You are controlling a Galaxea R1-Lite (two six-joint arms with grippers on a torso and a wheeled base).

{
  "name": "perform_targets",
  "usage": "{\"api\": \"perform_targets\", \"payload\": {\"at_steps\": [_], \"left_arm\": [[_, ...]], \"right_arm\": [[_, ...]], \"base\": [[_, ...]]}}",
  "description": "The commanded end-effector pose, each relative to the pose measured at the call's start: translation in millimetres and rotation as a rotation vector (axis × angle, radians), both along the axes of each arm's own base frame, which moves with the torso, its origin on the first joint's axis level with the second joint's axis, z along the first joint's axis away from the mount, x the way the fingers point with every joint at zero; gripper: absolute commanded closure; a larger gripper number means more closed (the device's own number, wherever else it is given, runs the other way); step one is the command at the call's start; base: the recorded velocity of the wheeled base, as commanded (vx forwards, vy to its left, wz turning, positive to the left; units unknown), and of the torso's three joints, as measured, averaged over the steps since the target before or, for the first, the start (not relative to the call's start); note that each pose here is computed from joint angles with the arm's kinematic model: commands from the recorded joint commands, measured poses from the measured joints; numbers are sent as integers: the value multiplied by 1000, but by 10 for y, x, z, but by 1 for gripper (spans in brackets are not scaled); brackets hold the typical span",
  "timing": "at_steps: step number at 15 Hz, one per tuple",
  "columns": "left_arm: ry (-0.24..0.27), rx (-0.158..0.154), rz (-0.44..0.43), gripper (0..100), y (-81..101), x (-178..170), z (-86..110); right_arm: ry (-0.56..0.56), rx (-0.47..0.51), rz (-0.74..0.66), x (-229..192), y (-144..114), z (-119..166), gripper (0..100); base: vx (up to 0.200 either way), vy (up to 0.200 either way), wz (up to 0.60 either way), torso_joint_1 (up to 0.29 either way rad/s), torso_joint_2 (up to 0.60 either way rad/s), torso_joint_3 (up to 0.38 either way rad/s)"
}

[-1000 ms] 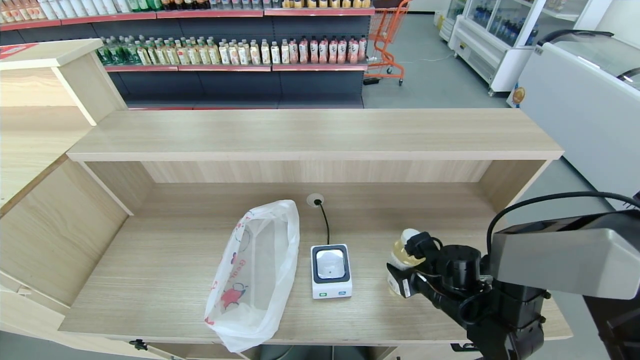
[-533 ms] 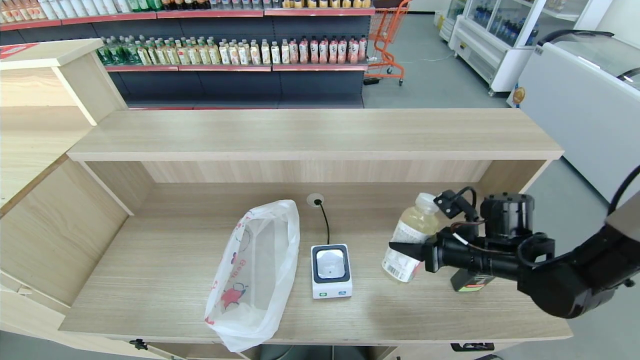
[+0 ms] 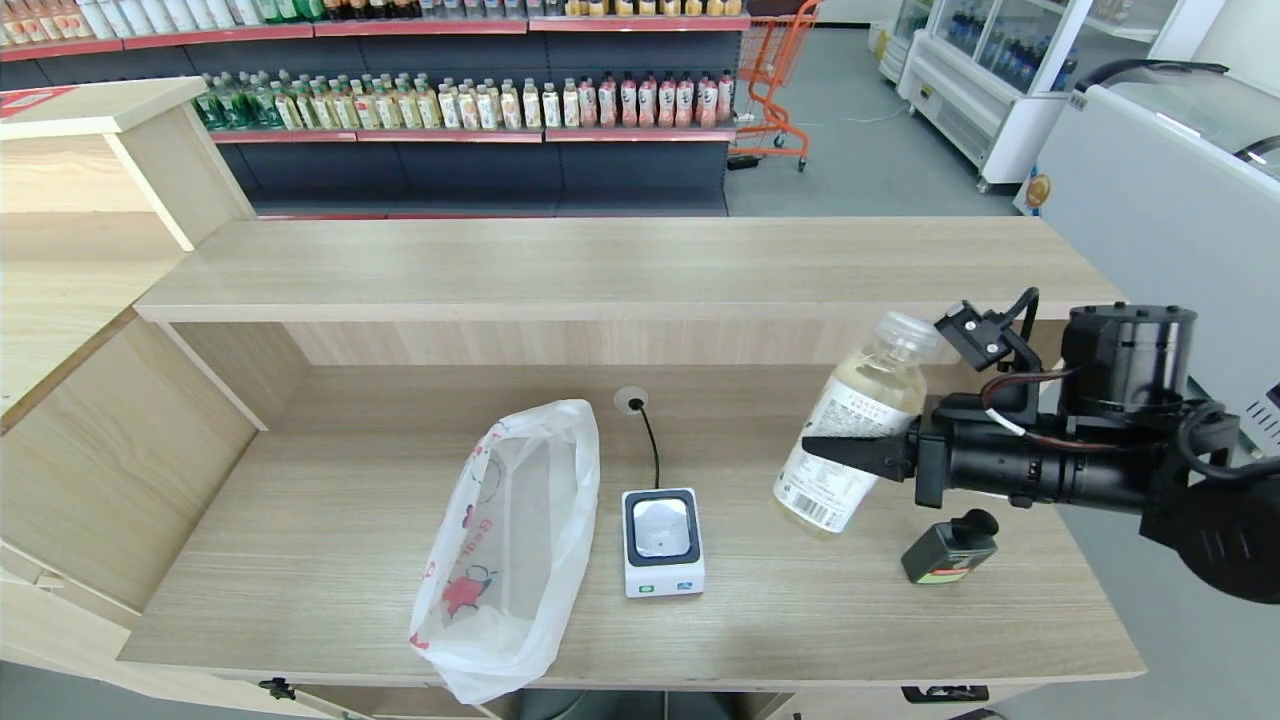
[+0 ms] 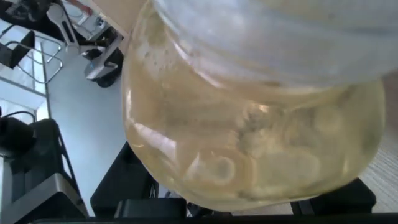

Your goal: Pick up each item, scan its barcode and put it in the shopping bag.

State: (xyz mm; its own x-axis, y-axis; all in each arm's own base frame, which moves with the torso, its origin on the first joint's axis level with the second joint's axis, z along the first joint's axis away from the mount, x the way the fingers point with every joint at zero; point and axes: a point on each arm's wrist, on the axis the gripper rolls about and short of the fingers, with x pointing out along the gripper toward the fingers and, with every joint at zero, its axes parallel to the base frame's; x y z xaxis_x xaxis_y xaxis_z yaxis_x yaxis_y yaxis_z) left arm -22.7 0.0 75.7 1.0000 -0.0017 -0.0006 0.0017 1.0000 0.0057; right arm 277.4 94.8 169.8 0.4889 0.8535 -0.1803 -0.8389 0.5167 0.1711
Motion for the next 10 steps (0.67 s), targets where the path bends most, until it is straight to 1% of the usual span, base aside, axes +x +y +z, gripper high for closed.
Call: {"api": "perform_targets", "payload": {"at_steps": [1, 4, 6, 9, 10], "left_arm": [[-1, 0, 0, 0, 0, 0, 0], [-1, 0, 0, 0, 0, 0, 0], [-1, 0, 0, 0, 0, 0, 0], [-1, 0, 0, 0, 0, 0, 0], [-1, 0, 0, 0, 0, 0, 0]], "right_arm": [[-30, 18, 43, -264, -57, 115, 100], [-21, 17, 70, -434, -60, 90, 100], [-27, 20, 79, -476, -50, 111, 100], [-12, 20, 107, -488, 18, 84, 100], [10, 34, 135, -507, 70, 86, 100]], "base": [[0, 0, 0, 0, 0, 0], [0, 0, 0, 0, 0, 0], [0, 0, 0, 0, 0, 0], [0, 0, 0, 0, 0, 0], [0, 0, 0, 0, 0, 0]]}}
